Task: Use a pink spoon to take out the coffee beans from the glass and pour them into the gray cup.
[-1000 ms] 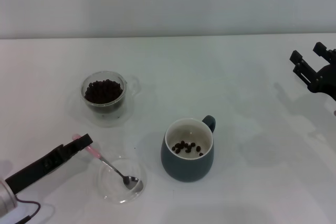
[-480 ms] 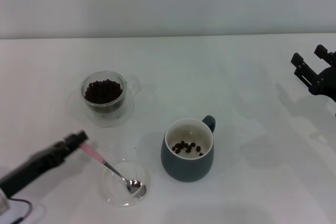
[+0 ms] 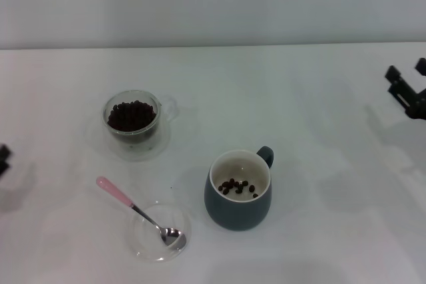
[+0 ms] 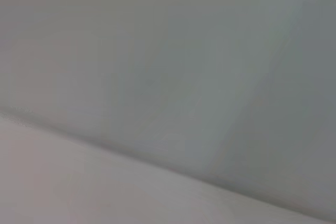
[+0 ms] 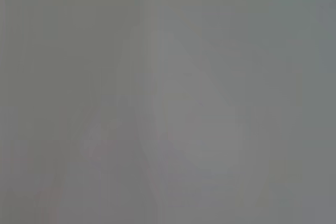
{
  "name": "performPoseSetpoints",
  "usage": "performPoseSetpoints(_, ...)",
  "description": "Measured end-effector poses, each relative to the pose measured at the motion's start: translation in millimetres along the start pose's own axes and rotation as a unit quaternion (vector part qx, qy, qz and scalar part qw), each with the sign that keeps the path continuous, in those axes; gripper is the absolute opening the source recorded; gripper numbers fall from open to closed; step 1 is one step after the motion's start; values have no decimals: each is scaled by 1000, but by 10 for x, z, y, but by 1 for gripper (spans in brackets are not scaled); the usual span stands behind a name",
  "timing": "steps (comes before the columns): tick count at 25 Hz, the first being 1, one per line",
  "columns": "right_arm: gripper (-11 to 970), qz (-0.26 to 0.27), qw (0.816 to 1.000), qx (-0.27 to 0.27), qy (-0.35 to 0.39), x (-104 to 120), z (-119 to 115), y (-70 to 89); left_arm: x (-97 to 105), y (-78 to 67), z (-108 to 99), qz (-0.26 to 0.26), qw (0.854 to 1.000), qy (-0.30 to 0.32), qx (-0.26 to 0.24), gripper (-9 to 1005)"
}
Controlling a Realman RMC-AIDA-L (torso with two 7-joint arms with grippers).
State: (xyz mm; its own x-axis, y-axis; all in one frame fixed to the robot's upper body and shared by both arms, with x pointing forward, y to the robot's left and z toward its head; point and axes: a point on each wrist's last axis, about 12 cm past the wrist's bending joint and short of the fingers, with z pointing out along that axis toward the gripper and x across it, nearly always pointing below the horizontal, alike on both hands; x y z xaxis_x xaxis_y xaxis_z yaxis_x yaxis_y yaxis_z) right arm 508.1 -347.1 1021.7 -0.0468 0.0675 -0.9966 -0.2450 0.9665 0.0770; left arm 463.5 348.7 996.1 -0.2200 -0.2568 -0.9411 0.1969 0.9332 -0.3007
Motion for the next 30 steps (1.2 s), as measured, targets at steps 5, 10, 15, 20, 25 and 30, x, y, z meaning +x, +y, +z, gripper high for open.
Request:
performPoseSetpoints(5, 668, 18, 999, 41, 1, 22, -36, -84, -26, 136, -65, 61, 992, -51, -97, 891)
performPoseSetpoints(10, 669, 26, 998, 53, 1, 43, -69, -99, -72, 161, 0, 103, 983, -69, -137, 892)
performPoseSetpoints(15, 667, 28, 998, 56, 1, 49, -78, -101, -102, 113, 103, 126, 981, -69, -128, 893)
performPoseSetpoints(20, 666, 30, 998, 59, -1, 46, -75, -105, -148, 88, 177, 128, 981, -77, -121, 893)
performPoseSetpoints(25, 666, 31, 998, 59, -1, 46, -73, -104, -191, 64, 238, 130, 981, -85, -115, 893)
performPoseSetpoints(30, 666, 33, 998, 60, 1, 58, -84, -99, -201, 57, 264, 130, 981, -85, -114, 893)
